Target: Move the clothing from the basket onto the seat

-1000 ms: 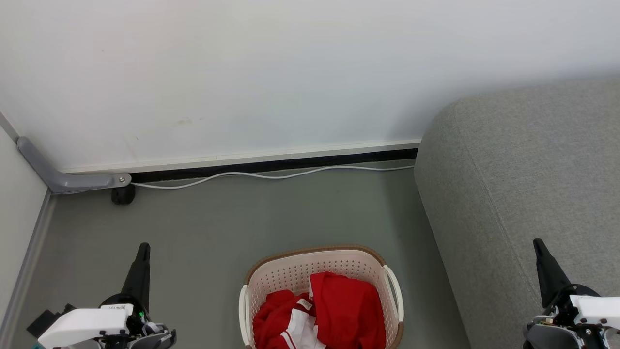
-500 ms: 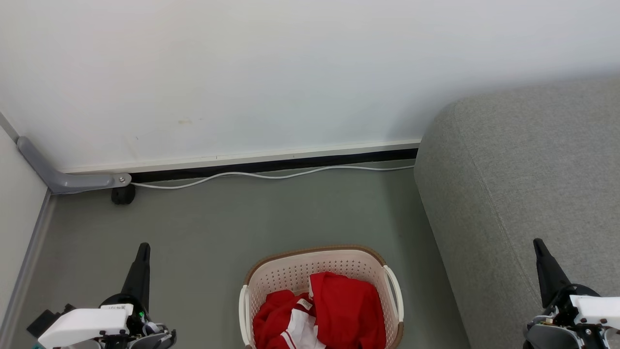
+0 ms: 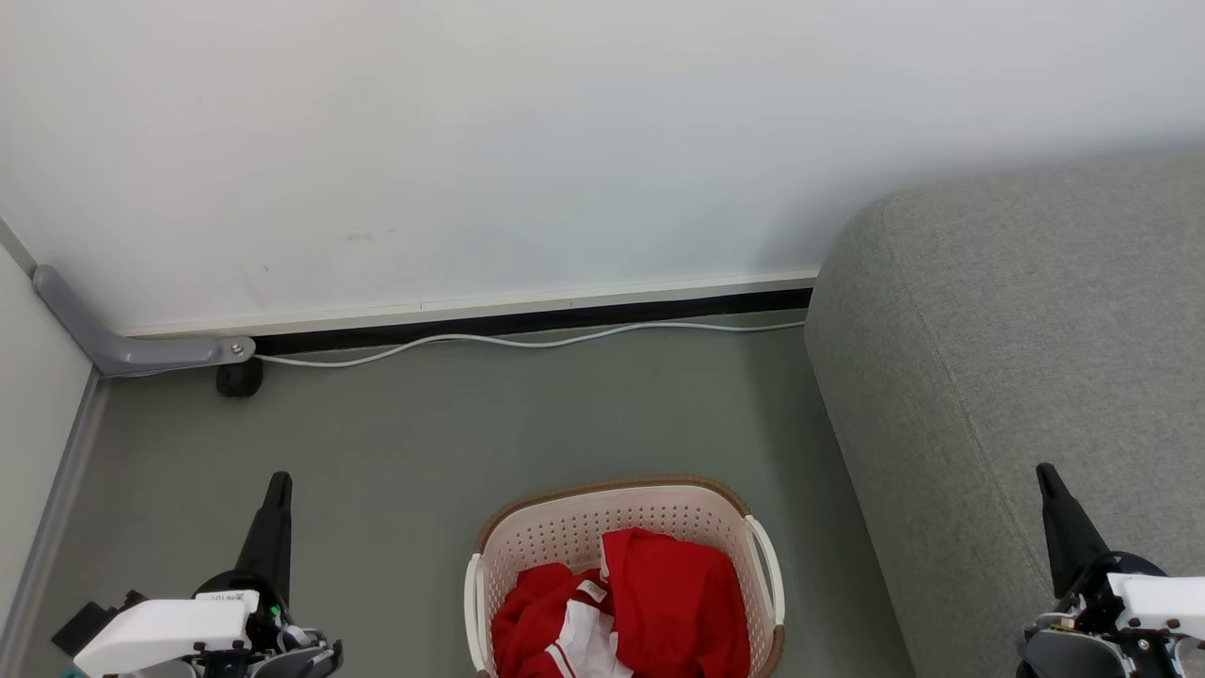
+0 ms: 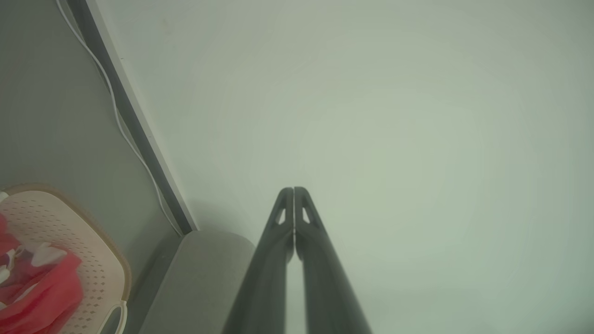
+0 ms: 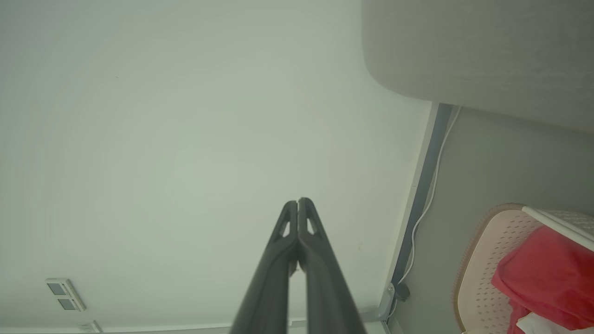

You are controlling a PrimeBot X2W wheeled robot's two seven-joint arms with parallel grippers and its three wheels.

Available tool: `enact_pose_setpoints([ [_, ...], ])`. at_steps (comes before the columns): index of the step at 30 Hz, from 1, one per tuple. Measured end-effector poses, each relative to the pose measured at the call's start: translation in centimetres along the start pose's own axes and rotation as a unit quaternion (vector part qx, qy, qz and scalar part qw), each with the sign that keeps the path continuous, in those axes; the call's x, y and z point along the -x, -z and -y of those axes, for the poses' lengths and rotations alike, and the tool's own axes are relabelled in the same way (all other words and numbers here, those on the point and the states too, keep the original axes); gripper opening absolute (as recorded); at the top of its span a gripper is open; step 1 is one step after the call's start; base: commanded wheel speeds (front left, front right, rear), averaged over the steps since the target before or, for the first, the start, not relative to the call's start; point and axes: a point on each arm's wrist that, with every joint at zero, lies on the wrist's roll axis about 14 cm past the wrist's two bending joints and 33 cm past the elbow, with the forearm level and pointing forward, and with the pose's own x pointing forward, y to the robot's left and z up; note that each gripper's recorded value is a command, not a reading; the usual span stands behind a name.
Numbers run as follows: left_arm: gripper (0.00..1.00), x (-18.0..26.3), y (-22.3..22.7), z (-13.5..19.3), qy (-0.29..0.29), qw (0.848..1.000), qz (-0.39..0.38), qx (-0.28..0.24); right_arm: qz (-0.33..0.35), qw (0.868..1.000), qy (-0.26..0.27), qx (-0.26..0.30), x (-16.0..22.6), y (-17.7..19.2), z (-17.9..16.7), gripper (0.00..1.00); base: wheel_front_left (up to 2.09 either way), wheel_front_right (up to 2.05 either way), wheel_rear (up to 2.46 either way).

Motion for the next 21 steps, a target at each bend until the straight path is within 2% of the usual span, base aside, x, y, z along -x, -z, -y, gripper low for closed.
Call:
enact_pose_setpoints([
  [1,0.0,0.0,0.0,0.0,0.0,1.0,0.0,0.0,0.0,1.0,0.0,0.0,0.0,0.0,0.0,0.0,0.0,0.0,0.0],
  [2,1.0,0.0,0.0,0.0,0.0,1.0,0.0,0.0,0.0,1.0,0.0,0.0,0.0,0.0,0.0,1.0,0.0,0.0,0.0],
  [9,1.0,1.9,0.7,-4.4,-0.065,0.998,0.001,0.016,-0.001,0.998,0.062,-0.014,1.8,0.7,4.2,1.0,0.0,0.0,0.0],
  [21,1.0,1.8,0.4,-4.4,-0.066,0.998,0.014,0.004,-0.001,0.999,0.053,0.002,1.3,0.4,3.4,1.0,0.0,0.0,0.0],
])
